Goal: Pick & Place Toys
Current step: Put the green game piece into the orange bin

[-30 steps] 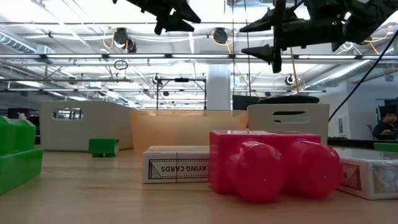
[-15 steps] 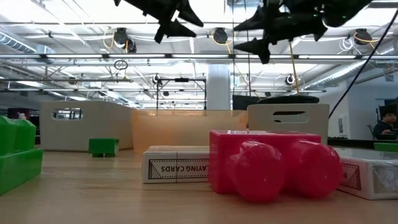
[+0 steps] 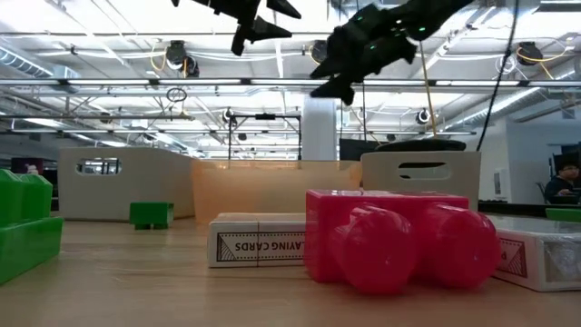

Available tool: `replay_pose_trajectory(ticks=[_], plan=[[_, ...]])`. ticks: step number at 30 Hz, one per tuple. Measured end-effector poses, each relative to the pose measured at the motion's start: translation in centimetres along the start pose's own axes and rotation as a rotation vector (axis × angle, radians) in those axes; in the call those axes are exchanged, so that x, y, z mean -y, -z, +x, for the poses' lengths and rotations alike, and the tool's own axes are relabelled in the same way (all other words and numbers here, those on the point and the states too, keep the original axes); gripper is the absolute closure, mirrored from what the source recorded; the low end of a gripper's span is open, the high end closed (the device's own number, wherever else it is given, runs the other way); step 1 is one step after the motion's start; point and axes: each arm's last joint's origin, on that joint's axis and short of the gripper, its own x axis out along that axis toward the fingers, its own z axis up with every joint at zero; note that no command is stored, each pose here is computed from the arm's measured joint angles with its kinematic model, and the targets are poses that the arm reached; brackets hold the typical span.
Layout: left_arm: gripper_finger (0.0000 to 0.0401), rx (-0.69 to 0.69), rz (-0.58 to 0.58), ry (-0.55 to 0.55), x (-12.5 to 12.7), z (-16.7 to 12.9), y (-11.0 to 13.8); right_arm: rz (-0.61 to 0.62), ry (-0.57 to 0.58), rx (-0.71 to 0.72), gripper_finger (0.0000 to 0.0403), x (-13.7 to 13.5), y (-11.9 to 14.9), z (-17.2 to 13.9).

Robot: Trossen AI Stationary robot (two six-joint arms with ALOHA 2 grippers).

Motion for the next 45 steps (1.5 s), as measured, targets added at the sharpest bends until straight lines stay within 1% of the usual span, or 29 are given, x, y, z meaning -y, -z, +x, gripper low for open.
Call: replay_pose_trajectory(ticks=[4,6,9,12,17,21,26,28,30,35,42,45], plan=[[0.0221,0.013,0.067,-0.027,-1.0,-0.1,-0.6,-0.053,0.118,-0.123,0.0149,2.1,-0.6,2.3],[0.0225,0.026,0.085,-0.024,-1.6,-0.4,-1.2,-0.069,0.153,-0.190,0.0149,3.0,-0.8,3.5],[0.0228,0.050,0.088,0.002,-2.9,-1.4,-2.7,-0.059,0.154,-0.291,0.0149,4.2,-0.6,5.2],[0.0227,0.048,0.111,0.041,-4.5,-2.6,-4.2,-0.051,0.149,-0.342,0.0149,5.2,-0.2,7.4],[0.0219,0.041,0.121,0.118,-6.9,-4.2,-5.9,-0.055,0.206,-0.418,0.0149,6.2,1.1,10.4],[0.0210,0.043,0.106,0.165,-8.5,-5.2,-7.0,-0.060,0.246,-0.454,0.0149,6.7,2.0,11.9],[0.0197,0.015,0.100,0.230,-10.1,-5.9,-7.6,-0.014,0.276,-0.478,0.0149,7.6,3.2,12.8],[0.0193,0.002,0.084,0.258,-10.7,-6.2,-7.8,-0.012,0.282,-0.488,0.0149,7.8,3.5,13.1],[0.0192,-0.009,0.069,0.281,-11.1,-6.5,-7.9,-0.030,0.313,-0.505,0.0149,8.0,3.7,13.1],[0.0201,-0.036,0.054,0.336,-11.4,-6.7,-8.0,-0.074,0.334,-0.522,0.0149,8.1,3.8,13.1],[0.0218,-0.059,0.055,0.388,-11.3,-6.8,-7.9,-0.043,0.328,-0.570,0.0149,8.6,5.5,13.0],[0.0222,-0.067,0.055,0.394,-11.3,-6.8,-7.9,-0.041,0.322,-0.598,0.0149,8.7,6.4,13.0]])
